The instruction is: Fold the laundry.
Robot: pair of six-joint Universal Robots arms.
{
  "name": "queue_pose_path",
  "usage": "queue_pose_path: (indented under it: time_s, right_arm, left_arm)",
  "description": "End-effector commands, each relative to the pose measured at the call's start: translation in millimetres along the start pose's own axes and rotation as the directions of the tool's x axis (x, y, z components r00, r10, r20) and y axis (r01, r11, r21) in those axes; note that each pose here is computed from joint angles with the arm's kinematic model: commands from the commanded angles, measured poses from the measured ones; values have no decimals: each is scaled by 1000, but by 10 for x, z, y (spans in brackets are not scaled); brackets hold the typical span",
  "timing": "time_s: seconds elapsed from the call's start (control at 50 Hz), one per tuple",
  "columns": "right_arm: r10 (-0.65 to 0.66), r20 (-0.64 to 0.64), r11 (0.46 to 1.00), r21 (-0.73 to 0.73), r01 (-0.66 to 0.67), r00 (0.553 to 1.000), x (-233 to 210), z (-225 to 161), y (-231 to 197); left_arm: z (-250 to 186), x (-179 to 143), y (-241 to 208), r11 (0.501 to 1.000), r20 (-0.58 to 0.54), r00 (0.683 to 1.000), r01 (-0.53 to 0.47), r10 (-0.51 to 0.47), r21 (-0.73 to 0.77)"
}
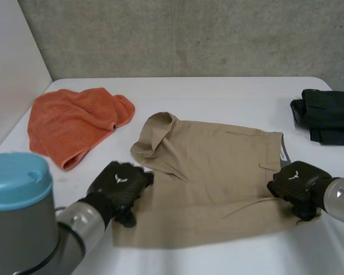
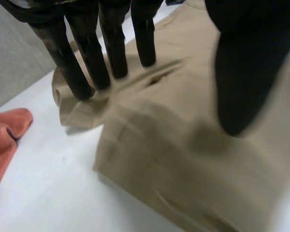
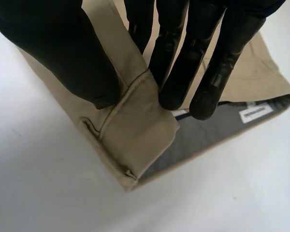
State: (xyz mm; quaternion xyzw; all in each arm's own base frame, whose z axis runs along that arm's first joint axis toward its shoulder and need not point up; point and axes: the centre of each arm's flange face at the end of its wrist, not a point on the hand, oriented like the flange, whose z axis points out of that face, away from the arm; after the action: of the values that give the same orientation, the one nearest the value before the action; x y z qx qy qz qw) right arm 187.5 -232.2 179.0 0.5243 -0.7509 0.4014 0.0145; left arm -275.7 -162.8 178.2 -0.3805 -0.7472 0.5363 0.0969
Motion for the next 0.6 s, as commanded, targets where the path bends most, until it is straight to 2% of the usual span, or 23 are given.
queue_pose_path:
  time_s: [0.02, 0.1, 0.22, 0.34, 0.42, 0.52, 0.58, 0.6]
  right_arm:
    - [9, 36, 1000, -13, -9, 999, -96, 26, 44]
    - [9, 37, 1000, -10, -9, 999, -106, 29, 46]
    - [21, 13, 1000, 5, -21, 1000, -99, 61, 52]
    - [41, 4, 999, 16, -41, 999, -98, 88, 55]
    - [42, 6, 999, 14, -42, 999, -107, 103, 68]
    - [45, 11, 999, 12, -45, 999, -132, 105, 84]
    - [45, 10, 999, 11, -45, 999, -138, 109, 95]
    - [45, 8, 999, 13, -45, 999, -138, 113, 96]
  left_arm:
    - [243, -114, -285, 993, 41, 999, -11, 6, 115]
    - [424, -217, -547, 971, 80, 997, -16, -3, 240]
    - [878, -234, -550, 960, 85, 996, -20, -4, 279]
    - [1377, -52, -355, 960, -59, 998, -1, 19, 281]
    - [1598, -16, -282, 955, -108, 994, 15, 18, 297]
    - [1840, -65, -213, 954, -70, 997, 15, 7, 300]
    - [1965, -241, -199, 954, 12, 1000, 12, -17, 298]
    - [2030, -395, -165, 957, 65, 997, 10, -30, 291]
